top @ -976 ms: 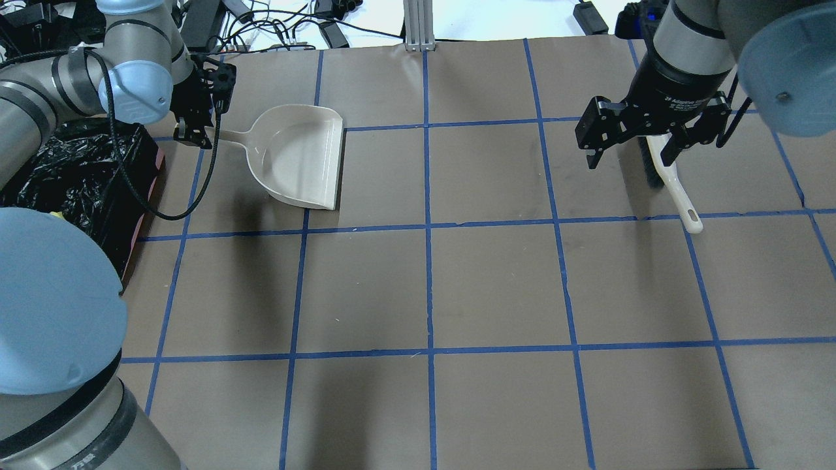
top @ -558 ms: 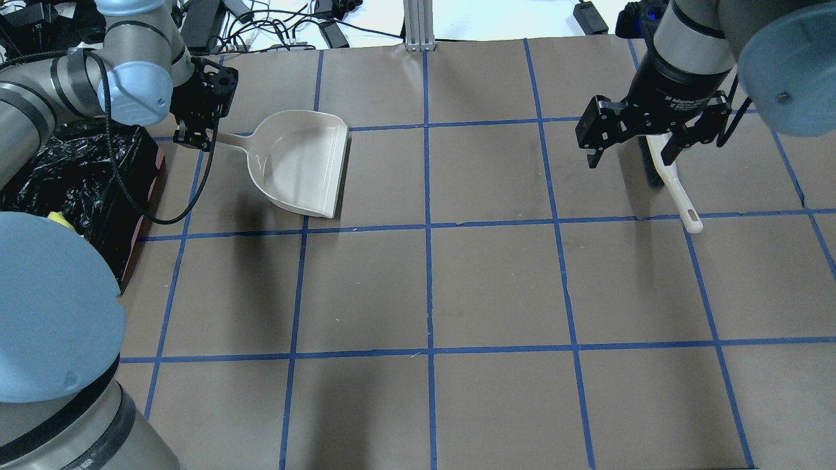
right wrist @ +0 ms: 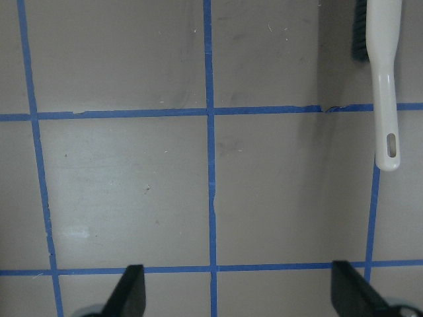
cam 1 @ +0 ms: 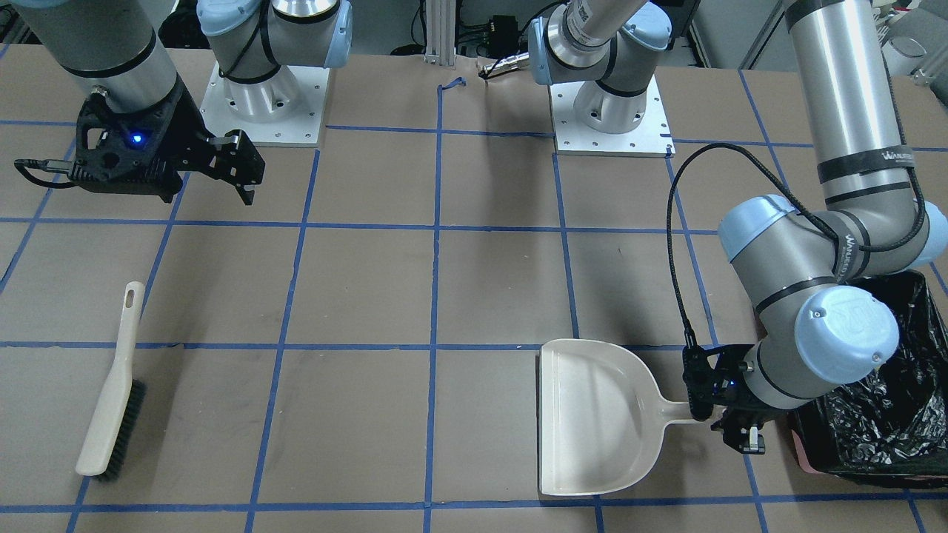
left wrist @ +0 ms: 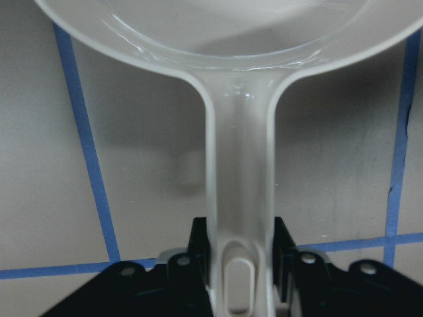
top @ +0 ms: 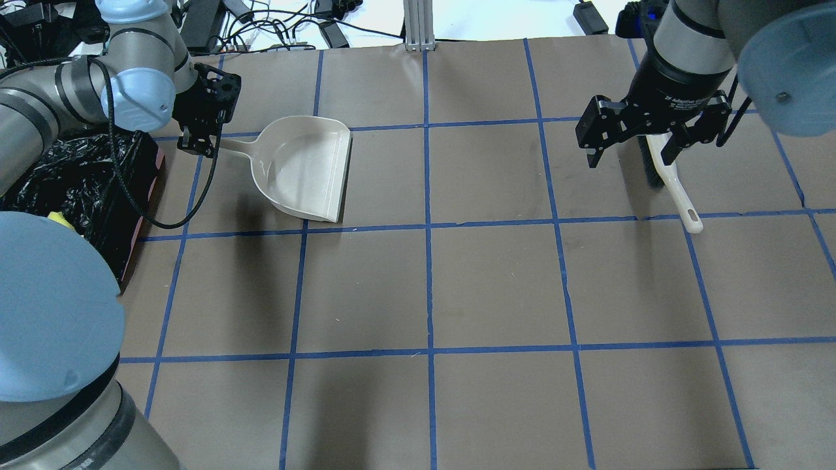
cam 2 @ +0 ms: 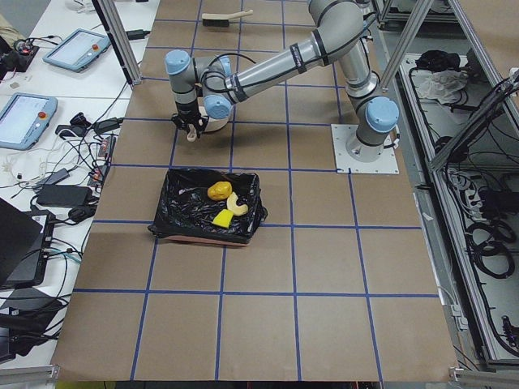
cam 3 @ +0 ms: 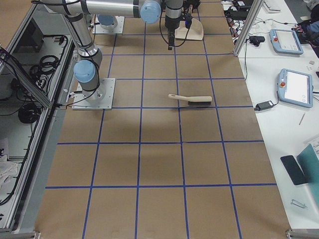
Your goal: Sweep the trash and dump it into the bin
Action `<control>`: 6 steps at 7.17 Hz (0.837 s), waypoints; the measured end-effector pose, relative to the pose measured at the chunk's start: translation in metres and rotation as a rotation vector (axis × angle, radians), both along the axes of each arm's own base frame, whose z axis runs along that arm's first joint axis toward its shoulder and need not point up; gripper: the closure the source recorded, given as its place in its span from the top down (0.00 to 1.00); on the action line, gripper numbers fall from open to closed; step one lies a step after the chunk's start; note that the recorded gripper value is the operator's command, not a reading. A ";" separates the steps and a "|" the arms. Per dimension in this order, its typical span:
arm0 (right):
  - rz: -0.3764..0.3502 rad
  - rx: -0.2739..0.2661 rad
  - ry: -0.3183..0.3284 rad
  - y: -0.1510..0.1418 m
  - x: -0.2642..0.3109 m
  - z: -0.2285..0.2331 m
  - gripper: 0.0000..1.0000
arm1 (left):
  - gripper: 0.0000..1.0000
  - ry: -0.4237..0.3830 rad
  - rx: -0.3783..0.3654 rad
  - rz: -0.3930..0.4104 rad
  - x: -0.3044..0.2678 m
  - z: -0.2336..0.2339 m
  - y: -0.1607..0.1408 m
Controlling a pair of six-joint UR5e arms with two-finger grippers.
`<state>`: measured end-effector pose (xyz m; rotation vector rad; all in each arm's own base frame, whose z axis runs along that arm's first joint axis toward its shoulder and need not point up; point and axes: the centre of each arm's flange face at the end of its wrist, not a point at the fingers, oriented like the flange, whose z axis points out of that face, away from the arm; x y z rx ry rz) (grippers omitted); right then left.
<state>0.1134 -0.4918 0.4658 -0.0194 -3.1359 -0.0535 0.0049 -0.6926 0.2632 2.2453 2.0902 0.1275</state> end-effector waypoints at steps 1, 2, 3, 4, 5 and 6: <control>0.000 0.001 0.000 0.000 0.000 0.000 1.00 | 0.64 -0.001 -0.003 0.003 0.001 0.000 -0.001; 0.000 0.002 0.000 0.000 0.000 0.000 1.00 | 0.68 -0.002 -0.008 0.007 0.002 0.001 -0.002; 0.000 0.002 0.000 0.000 0.000 0.000 1.00 | 0.68 -0.004 -0.023 0.022 0.002 0.009 -0.003; 0.000 0.000 0.001 0.000 0.000 0.000 1.00 | 0.68 0.000 -0.053 0.051 0.002 0.028 -0.004; 0.000 -0.003 0.000 0.000 0.000 0.001 1.00 | 0.68 0.012 -0.079 0.093 -0.001 0.057 -0.002; 0.000 -0.005 0.000 0.000 0.000 0.001 1.00 | 0.68 0.022 -0.095 0.165 -0.004 0.094 0.004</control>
